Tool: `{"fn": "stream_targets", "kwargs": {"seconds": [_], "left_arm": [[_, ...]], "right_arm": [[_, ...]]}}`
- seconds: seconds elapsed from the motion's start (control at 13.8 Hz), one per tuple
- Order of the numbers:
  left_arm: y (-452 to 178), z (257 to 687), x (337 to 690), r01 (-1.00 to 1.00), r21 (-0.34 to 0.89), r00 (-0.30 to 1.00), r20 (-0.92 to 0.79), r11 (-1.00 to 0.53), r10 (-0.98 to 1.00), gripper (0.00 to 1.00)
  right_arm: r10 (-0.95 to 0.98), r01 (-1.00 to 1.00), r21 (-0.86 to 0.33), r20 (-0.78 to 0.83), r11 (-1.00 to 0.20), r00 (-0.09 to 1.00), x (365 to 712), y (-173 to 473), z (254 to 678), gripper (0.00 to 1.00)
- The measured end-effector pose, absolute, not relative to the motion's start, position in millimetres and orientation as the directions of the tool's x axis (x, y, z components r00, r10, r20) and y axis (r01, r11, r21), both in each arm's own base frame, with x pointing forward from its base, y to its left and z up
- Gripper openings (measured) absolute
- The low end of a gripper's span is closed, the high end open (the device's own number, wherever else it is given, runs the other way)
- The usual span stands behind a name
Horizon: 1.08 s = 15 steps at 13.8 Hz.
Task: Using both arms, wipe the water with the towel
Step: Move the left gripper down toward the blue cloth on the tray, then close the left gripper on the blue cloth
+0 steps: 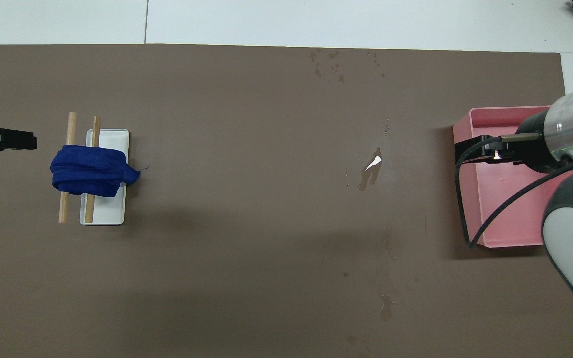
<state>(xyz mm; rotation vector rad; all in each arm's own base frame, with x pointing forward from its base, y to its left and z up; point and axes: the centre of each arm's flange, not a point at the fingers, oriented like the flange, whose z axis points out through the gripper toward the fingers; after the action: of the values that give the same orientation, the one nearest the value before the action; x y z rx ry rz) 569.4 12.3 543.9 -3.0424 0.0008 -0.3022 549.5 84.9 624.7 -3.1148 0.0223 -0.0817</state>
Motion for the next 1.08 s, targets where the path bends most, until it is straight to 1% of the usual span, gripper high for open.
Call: {"fn": "stream_targets", "kwargs": {"seconds": [0.22, 0.36, 0.58, 0.72, 0.8, 0.87, 0.94, 1.08], "left_arm": [[-13, 482, 577, 0.101, -0.175, 0.978, 0.198, -0.979, 0.066, 1.0], [-26, 452, 581, 0.122, -0.188, 0.977, 0.194, -0.975, 0.085, 1.0], [-30, 422, 576, 0.079, -0.241, 0.985, 0.169, -0.967, 0.038, 1.0], [-32, 416, 572, 0.06, -0.262, 0.987, 0.16, -0.963, 0.019, 0.99], [-33, 415, 572, 0.058, -0.264, 0.987, 0.158, -0.963, 0.016, 0.94], [-32, 414, 572, 0.057, -0.265, 0.987, 0.157, -0.963, 0.016, 0.94], [-33, 415, 572, 0.057, -0.265, 0.987, 0.158, -0.962, 0.015, 0.88], [-34, 417, 572, 0.055, -0.264, 0.987, 0.163, -0.963, 0.012, 0.61]], "right_arm": [[-0.015, -0.014, -0.026, 0.052, -1.0, 0.999, 549, 85, 625, 1.0], [-0.015, -0.014, -0.026, 0.052, -1.0, 0.999, 549, 85, 625, 1.0], [-0.015, -0.014, -0.026, 0.052, -1.0, 0.999, 549, 85, 625, 1.0], [-0.015, -0.014, -0.026, 0.052, -1.0, 0.999, 549, 85, 625, 1.0], [-0.015, -0.014, -0.026, 0.052, -1.0, 0.999, 549, 85, 625, 1.0], [-0.015, -0.014, -0.026, 0.052, -1.0, 0.999, 549, 85, 625, 1.0], [-0.015, -0.014, -0.026, 0.052, -1.0, 0.999, 549, 85, 625, 1.0], [-0.015, -0.014, -0.026, 0.05, -1.0, 0.999, 549, 85, 624, 1.0]]}}
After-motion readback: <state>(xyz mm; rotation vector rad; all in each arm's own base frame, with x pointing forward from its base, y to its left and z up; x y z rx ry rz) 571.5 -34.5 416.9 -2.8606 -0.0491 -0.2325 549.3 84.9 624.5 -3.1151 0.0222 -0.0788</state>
